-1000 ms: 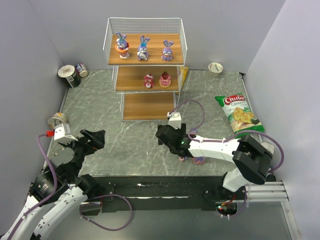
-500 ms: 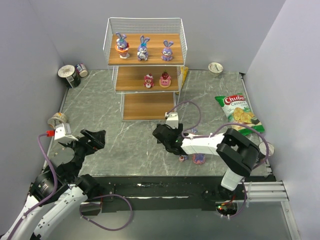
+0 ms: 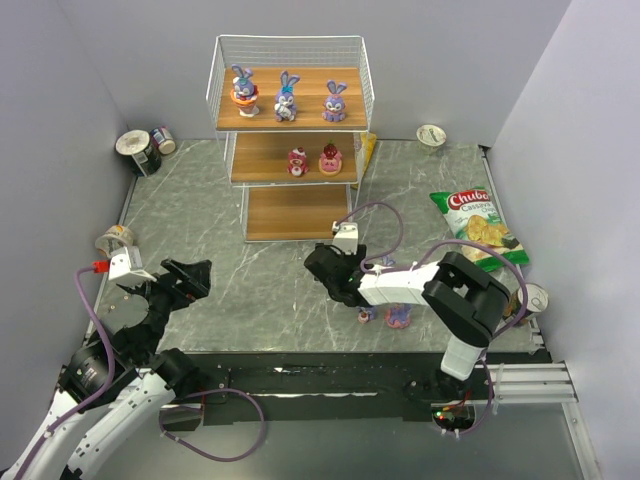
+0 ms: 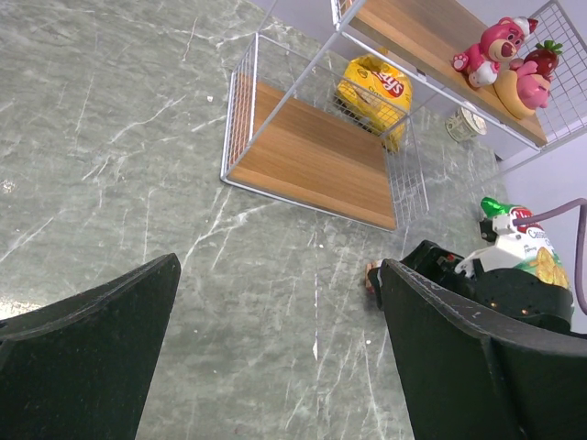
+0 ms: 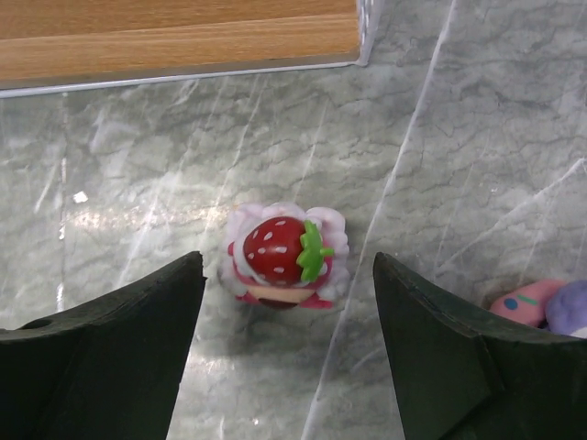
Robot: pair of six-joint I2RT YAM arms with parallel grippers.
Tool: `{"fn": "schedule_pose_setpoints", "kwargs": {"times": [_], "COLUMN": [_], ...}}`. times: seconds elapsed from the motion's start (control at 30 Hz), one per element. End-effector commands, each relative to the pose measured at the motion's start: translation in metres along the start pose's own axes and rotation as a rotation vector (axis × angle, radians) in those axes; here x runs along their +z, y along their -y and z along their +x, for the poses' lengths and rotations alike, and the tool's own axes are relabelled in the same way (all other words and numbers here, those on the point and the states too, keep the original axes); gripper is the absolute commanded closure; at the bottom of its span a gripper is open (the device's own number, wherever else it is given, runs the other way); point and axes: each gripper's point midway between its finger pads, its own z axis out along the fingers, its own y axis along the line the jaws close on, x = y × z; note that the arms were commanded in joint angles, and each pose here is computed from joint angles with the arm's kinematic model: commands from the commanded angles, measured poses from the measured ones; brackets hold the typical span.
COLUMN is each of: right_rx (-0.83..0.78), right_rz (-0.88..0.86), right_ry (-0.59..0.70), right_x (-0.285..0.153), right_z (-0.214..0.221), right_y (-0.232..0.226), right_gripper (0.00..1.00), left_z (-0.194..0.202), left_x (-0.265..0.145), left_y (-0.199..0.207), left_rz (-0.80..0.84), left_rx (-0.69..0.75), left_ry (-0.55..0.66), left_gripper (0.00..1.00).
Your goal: Place and organize the plastic toys onto the shelf
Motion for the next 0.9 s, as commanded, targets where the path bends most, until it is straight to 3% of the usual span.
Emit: {"fn": "schedule_pose_setpoints", "kwargs": {"times": [0.0,0.17,0.27,0.4,0.57,0.87], "right_rx": [0.071,0.084,0.095,0.082,0.034,0.022], "right_rz": [0.031,0.039,0.038,0.017,-0.002,-0.192], "right_ry": [0.064,0.061,0.074,0.096,0.146,0.242], "right_x": [0.009,0.009,0.006,-0.004,-0.027,-0.099], "right_z": [-0.018,-0.016,-0.019,-0.028,-0.052,-0.118], "right_y": [-0.006,-0.004,-0.001,-0.004,-0.019,-0.076], "right_gripper": [0.21,0.30,0.45,0.75,0.97,1.00], "left_z": [-0.004,-0.004,-0.004,-0.005,-0.007,-0.009], "left_x": [0.001,0.001,0.000,0.000,-0.001,-0.002], "left_y": [0.007,0.007,0.007,0.007,0.007,0.004], "left_rz": [0.029,0.029,0.029,0.031,0.035,0.018], "left_rx": [-0.004,-0.004,-0.004,-0.006,-0.014,-0.023], "left_ry": [0.012,0.012,0.013,0.015,0.022,0.033], "left_gripper": [0.04,0.04,0.04,0.04,0.03,0.03]}}
